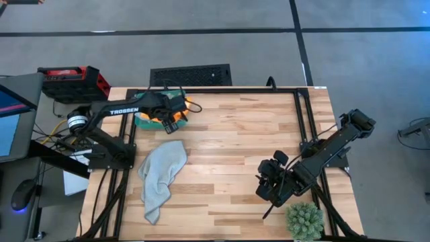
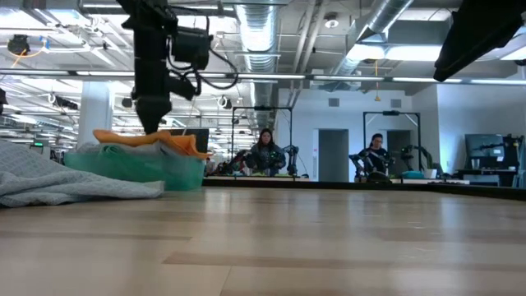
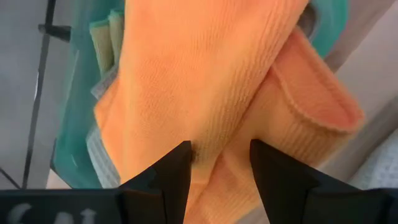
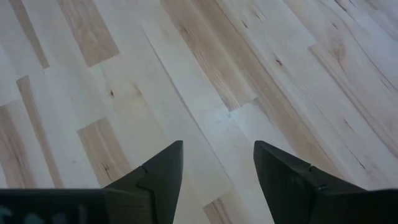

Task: Fold microfiber towels
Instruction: Put the folded orange towel into the bin, then fold the gray towel

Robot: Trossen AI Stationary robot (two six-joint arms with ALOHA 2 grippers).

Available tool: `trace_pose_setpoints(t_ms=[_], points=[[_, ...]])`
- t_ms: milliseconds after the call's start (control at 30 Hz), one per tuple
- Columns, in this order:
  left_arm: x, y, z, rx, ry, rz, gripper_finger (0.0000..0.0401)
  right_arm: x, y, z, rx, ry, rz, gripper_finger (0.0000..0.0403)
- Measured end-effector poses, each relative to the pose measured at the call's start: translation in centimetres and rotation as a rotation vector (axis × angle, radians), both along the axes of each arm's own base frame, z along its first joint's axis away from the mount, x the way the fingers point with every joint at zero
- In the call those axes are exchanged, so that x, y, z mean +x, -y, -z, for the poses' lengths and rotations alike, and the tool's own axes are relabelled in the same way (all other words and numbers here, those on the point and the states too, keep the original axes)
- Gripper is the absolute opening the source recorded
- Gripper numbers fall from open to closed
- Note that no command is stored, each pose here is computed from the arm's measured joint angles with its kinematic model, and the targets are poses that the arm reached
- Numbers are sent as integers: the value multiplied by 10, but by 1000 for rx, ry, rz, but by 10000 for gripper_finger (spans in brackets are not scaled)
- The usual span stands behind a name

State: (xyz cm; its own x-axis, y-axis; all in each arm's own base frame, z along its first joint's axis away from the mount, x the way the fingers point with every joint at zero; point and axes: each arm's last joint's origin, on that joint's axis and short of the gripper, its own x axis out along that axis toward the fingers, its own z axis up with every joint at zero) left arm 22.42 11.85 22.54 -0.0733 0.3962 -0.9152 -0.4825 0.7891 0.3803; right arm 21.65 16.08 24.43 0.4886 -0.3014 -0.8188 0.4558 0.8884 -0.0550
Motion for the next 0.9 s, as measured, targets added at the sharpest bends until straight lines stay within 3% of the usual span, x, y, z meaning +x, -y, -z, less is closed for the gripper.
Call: trace_pose_setpoints(t_ms=[333, 467, 633, 900], points=[[-5, -3, 24, 51, 10, -11, 157, 3, 4, 0, -3, -4, 16, 221], [-1, -4, 7, 127, 57, -23, 157, 6, 9, 0, -12, -11, 21, 221], [1, 5, -19, 150, 129, -4, 157, 10, 14, 0, -26, -20, 20, 221], [-5, 56, -48, 98, 315, 51, 157, 9, 14, 0, -32, -25, 5, 221]])
